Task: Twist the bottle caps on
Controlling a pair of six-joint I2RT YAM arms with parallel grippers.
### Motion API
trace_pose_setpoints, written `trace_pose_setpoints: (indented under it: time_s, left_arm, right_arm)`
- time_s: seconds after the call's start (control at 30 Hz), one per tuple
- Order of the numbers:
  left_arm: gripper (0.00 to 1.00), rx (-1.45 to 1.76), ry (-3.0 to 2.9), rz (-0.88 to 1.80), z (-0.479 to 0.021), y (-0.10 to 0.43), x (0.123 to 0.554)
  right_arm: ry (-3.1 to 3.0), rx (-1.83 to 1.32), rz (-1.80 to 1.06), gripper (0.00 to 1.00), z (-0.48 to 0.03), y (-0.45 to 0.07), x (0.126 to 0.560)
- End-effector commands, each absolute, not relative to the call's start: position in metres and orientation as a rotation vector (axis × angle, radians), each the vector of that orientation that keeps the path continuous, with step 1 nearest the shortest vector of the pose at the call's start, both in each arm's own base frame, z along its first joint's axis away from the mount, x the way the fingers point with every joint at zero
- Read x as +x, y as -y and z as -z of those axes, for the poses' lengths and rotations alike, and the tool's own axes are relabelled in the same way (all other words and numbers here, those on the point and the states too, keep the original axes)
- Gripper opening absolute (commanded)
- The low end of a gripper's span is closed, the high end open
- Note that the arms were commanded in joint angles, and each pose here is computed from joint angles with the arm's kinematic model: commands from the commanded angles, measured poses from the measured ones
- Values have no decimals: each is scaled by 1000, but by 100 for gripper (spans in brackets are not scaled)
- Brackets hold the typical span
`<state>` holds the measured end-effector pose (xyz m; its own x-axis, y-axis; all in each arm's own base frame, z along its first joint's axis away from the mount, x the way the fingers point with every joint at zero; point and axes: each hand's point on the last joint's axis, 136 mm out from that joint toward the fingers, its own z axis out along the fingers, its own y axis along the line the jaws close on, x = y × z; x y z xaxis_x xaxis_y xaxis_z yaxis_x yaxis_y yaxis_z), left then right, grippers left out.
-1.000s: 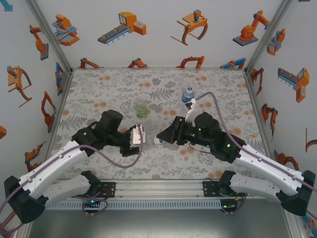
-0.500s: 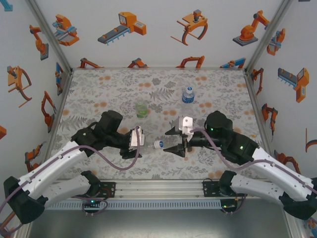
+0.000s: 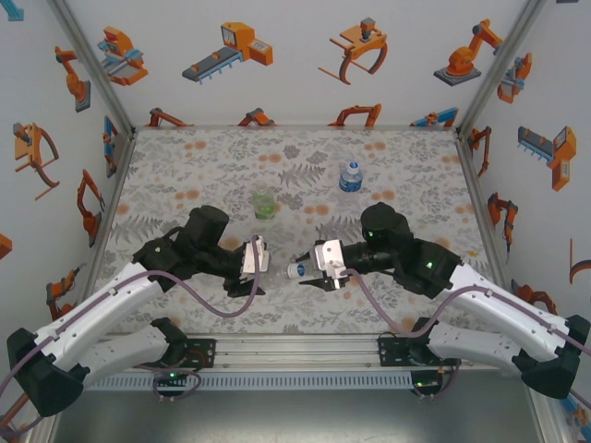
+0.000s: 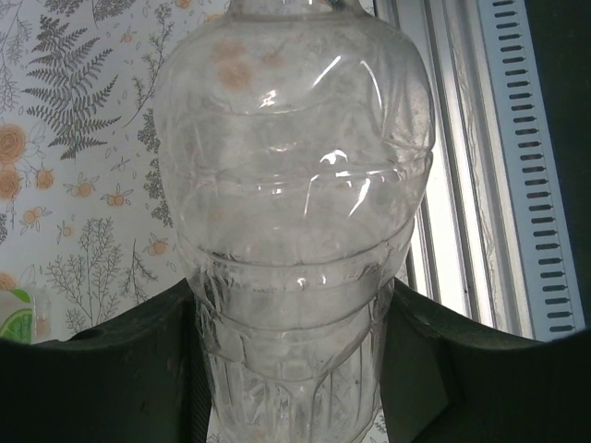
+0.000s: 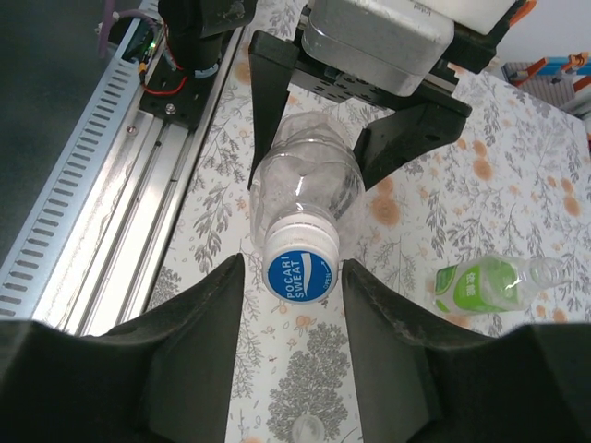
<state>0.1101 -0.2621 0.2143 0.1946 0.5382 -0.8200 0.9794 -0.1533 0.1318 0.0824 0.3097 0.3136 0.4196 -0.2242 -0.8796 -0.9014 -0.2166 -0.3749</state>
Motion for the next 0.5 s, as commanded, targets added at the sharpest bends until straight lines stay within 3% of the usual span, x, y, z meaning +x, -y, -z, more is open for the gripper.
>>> trace_pose_setpoints:
  time_s: [0.0, 0.13, 0.33, 0.47]
  left_arm:
    - [0, 1805, -1385, 855, -220, 261, 103]
    - [0, 1803, -1384, 850, -221, 261, 103]
    - [0, 1804, -1382, 847, -221, 261, 103]
    - [0, 1799, -1389, 829, -222, 261, 106]
  right_arm:
    - [-882, -1690, -881, 41, -329, -312, 77]
    - [-889, -1688, -891, 30, -329, -312, 76]
    - [-1077, -1563, -928, 1, -329, -317, 93]
    - [-1372, -1284, -1026, 0, -331, -320, 121]
